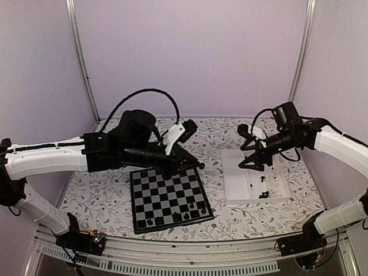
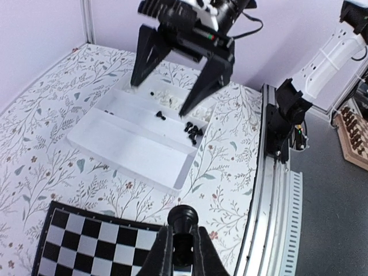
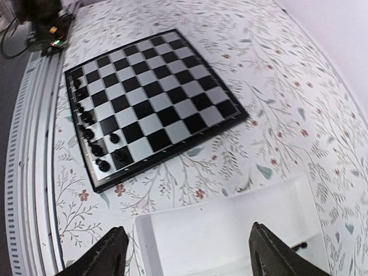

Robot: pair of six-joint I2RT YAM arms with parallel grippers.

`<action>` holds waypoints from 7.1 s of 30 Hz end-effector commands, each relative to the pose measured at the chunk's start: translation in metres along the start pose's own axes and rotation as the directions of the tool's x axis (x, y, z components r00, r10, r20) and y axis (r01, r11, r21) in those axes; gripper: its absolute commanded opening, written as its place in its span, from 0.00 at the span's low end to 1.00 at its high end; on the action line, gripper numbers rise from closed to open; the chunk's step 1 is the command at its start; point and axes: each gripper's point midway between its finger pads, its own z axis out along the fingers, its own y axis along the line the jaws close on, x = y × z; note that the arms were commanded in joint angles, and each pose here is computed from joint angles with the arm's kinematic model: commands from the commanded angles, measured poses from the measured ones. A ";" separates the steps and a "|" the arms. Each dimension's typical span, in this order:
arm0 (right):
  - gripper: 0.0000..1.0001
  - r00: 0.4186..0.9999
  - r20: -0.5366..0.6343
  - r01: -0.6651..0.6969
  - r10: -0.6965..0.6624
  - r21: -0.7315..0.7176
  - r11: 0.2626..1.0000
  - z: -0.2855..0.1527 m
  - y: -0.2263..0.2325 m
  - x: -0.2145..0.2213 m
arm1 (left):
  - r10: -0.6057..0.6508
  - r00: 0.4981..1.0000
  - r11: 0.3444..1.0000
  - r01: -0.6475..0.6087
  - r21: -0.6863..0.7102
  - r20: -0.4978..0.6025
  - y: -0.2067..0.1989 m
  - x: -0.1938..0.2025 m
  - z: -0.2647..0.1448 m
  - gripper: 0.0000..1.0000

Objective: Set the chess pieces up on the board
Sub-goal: Place the chess piece on the chessboard, then pick up the chess piece from the storage box, then place the chess piece on the chessboard.

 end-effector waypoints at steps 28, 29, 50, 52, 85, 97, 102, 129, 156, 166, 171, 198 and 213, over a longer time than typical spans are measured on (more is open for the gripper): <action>0.89 0.965 0.120 -0.258 0.231 0.324 0.910 -0.033 -0.110 0.056 | -0.197 0.683 0.978 0.089 -0.188 -0.704 -0.003 0.198 -0.039 0.10; 0.89 0.965 0.120 -0.260 0.233 0.320 0.911 -0.033 -0.110 0.057 | -0.196 0.684 0.979 0.093 -0.183 -0.703 -0.003 0.200 -0.037 0.10; 0.88 0.963 0.102 -0.267 0.248 0.274 0.924 -0.023 -0.105 0.064 | -0.163 0.641 0.986 0.071 -0.153 -0.750 -0.002 0.229 -0.010 0.15; 0.88 0.963 0.102 -0.268 0.250 0.272 0.924 -0.023 -0.105 0.064 | -0.166 0.636 0.985 0.070 -0.158 -0.754 -0.002 0.232 -0.010 0.15; 0.57 0.934 -0.253 -0.175 0.252 0.291 0.941 -0.016 -0.105 0.128 | -0.078 0.898 0.971 -0.030 -0.237 -0.434 0.022 0.064 -0.004 0.49; 0.46 0.930 -0.359 0.073 -0.082 -0.038 0.997 0.002 -0.047 0.158 | -0.059 0.944 0.987 0.006 -0.162 -0.325 0.063 0.008 0.064 0.49; 0.45 0.900 -0.395 0.156 -0.186 -0.107 0.982 0.020 -0.040 0.171 | -0.079 0.946 0.988 0.032 -0.152 -0.314 0.069 0.005 0.071 0.49; 0.13 0.865 -0.466 0.085 -0.186 -0.229 0.970 0.062 -0.023 0.207 | -0.122 0.948 0.988 0.089 -0.123 -0.293 0.068 0.010 0.083 0.49; 0.32 0.795 -0.602 -0.010 -0.072 -0.132 0.991 0.035 -0.031 0.228 | -0.130 0.957 0.991 0.123 -0.042 -0.260 0.055 0.016 0.092 0.49; 0.26 0.790 -0.611 -0.033 -0.053 -0.129 0.991 0.034 -0.028 0.232 | -0.129 0.958 0.992 0.125 -0.033 -0.258 0.053 0.021 0.091 0.49; 0.21 0.777 -0.629 -0.049 -0.032 -0.111 0.993 0.033 -0.029 0.237 | -0.128 0.958 0.992 0.122 -0.039 -0.256 0.054 0.022 0.091 0.49; 0.15 0.997 0.059 -0.032 0.040 -0.135 0.990 -0.021 -0.036 0.027 | -0.415 0.909 0.890 0.394 0.229 0.046 0.056 -0.040 0.155 0.47; 0.15 0.998 0.060 0.004 0.007 -0.169 0.986 -0.012 -0.020 0.012 | -0.483 0.876 0.827 0.453 0.332 0.009 0.047 -0.030 0.172 0.32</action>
